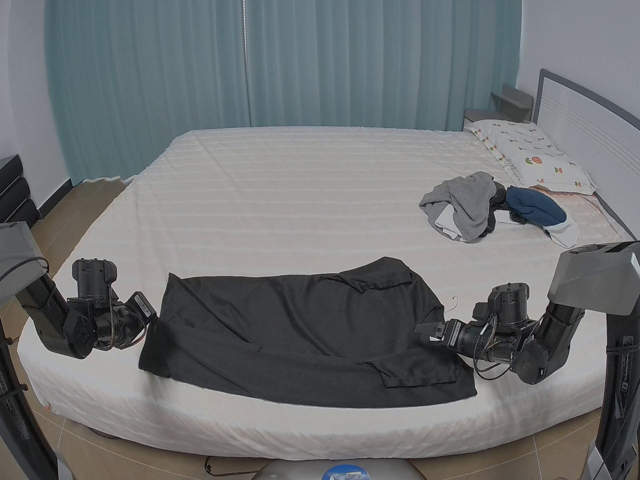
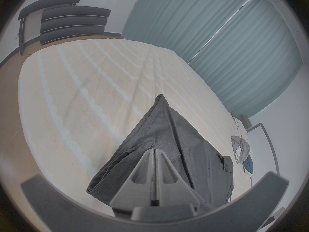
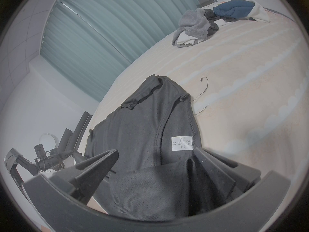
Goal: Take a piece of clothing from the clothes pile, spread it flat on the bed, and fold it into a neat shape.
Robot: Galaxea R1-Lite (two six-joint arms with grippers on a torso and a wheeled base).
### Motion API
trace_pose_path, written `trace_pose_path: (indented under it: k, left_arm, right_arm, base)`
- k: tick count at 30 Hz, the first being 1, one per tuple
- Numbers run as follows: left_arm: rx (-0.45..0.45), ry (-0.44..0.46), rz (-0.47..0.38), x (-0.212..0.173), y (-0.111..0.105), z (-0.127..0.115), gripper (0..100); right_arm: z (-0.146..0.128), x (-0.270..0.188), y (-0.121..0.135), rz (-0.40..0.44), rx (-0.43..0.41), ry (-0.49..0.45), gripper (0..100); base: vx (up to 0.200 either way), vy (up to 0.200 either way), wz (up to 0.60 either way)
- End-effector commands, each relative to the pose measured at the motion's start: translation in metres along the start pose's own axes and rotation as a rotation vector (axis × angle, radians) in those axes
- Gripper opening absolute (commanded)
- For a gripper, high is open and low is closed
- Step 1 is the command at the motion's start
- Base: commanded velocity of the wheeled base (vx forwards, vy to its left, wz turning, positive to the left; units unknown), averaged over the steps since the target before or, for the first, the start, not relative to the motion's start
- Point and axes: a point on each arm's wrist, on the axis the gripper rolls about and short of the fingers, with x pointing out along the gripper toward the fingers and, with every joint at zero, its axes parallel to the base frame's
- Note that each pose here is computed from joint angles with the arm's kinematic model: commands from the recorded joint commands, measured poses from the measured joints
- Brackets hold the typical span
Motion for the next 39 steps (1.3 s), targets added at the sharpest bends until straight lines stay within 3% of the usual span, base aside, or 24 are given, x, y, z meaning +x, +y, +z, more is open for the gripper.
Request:
trace_pose_path:
  k: [1, 9, 10, 19, 32, 39]
  left_arm:
    - [-0.001, -0.001, 0.0, 0.0, 0.0, 0.0, 0]
    - [-0.002, -0.001, 0.001, 0.0, 0.001, 0.0, 0]
    - [-0.002, 0.001, 0.003, 0.0, 0.001, 0.0, 0]
    - [-0.003, 0.001, 0.003, 0.0, 0.001, 0.0, 0]
    - [-0.004, -0.002, 0.01, -0.007, 0.001, 0.003, 0]
    - [0.078, -0.003, 0.017, -0.029, 0.002, -0.001, 0]
  right_arm:
    - [-0.004, 0.004, -0.004, -0.008, 0.005, 0.015, 100]
    - [-0.006, -0.001, -0.008, -0.014, 0.009, 0.01, 100]
    - [-0.007, -0.001, -0.009, -0.014, 0.009, 0.01, 0]
    - [-0.013, -0.007, -0.014, -0.033, 0.003, 0.027, 0]
    - [0.001, -0.034, -0.007, -0.008, 0.003, -0.048, 0]
    - [0.001, -0.072, 0.005, 0.019, -0.003, -0.093, 0]
  base:
    - [0.0, 0.0, 0.0]
    - [0.0, 0.0, 0.0]
    - [0.0, 0.0, 0.0]
    - [0.0, 0.0, 0.0]
    - [0.0, 0.0, 0.0]
    - [0.0, 0.0, 0.0]
